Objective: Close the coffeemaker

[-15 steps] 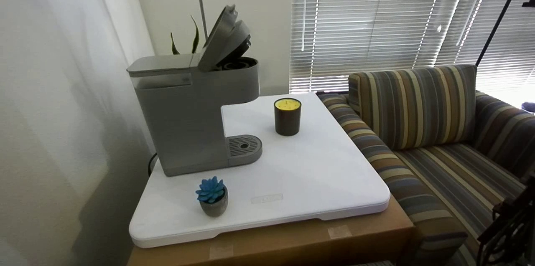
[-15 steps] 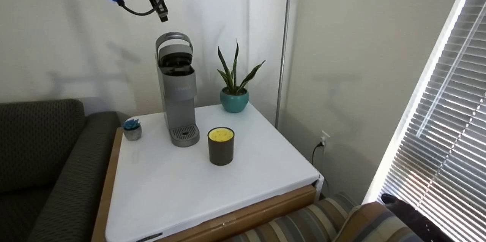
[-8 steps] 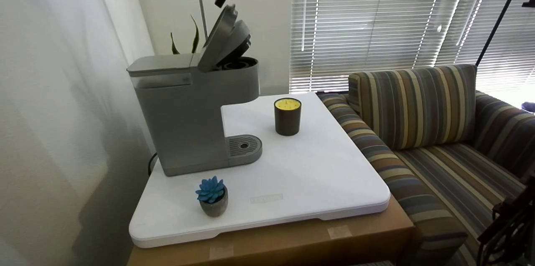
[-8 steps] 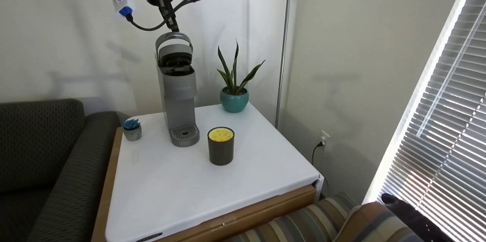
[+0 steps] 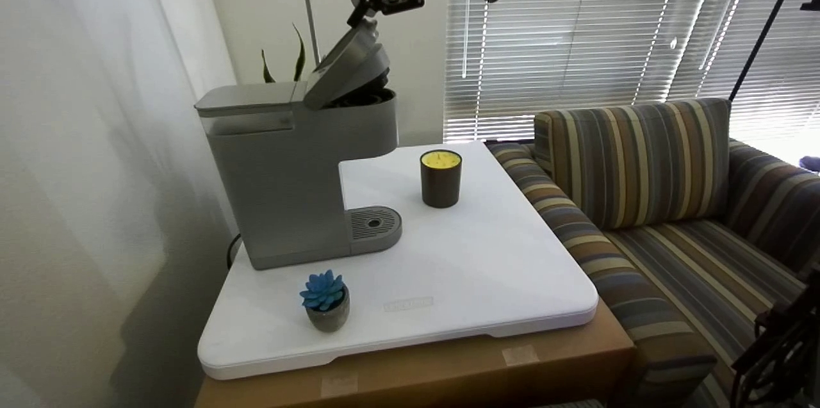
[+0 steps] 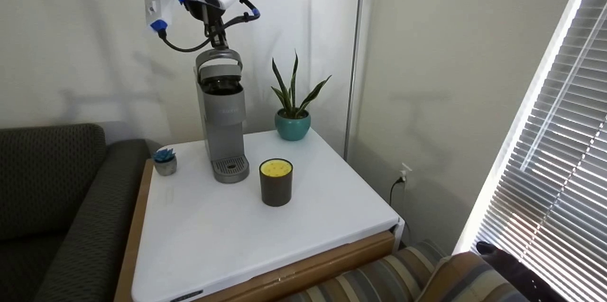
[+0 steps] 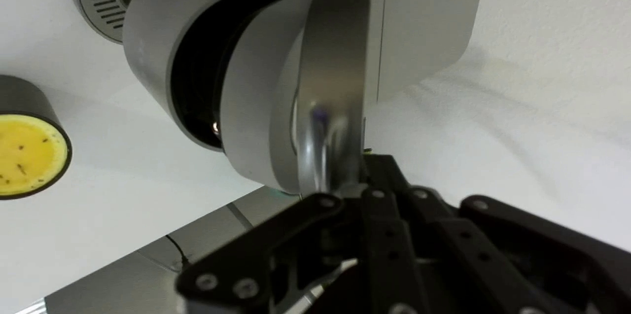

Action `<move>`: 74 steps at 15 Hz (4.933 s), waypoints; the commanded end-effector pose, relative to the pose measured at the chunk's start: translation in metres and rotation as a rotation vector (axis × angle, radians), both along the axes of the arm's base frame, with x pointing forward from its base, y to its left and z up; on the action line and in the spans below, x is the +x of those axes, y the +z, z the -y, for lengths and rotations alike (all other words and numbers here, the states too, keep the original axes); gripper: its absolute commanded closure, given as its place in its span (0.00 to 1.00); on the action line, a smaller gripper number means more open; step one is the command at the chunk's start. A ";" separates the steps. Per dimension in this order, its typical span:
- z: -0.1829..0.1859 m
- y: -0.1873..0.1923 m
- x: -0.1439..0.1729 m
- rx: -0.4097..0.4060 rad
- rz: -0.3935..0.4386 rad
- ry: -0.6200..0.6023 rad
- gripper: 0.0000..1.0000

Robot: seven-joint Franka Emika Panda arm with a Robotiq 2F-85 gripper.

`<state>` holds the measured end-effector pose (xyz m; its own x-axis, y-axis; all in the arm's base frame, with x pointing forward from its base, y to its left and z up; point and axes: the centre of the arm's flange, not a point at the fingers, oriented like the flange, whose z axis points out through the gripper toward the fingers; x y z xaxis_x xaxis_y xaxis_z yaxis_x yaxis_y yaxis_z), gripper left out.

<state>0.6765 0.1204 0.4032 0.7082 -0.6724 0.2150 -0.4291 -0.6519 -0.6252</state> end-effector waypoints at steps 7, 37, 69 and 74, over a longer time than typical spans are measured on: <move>0.049 -0.054 -0.020 0.310 -0.099 -0.071 1.00; 0.088 -0.090 -0.016 0.391 -0.364 0.010 1.00; -0.024 0.007 -0.006 -0.461 -0.372 0.160 1.00; -0.026 -0.017 -0.006 -0.461 -0.411 0.167 1.00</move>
<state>0.6704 0.1461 0.3979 0.8806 -0.4437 0.1664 -0.4340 -0.8961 -0.0928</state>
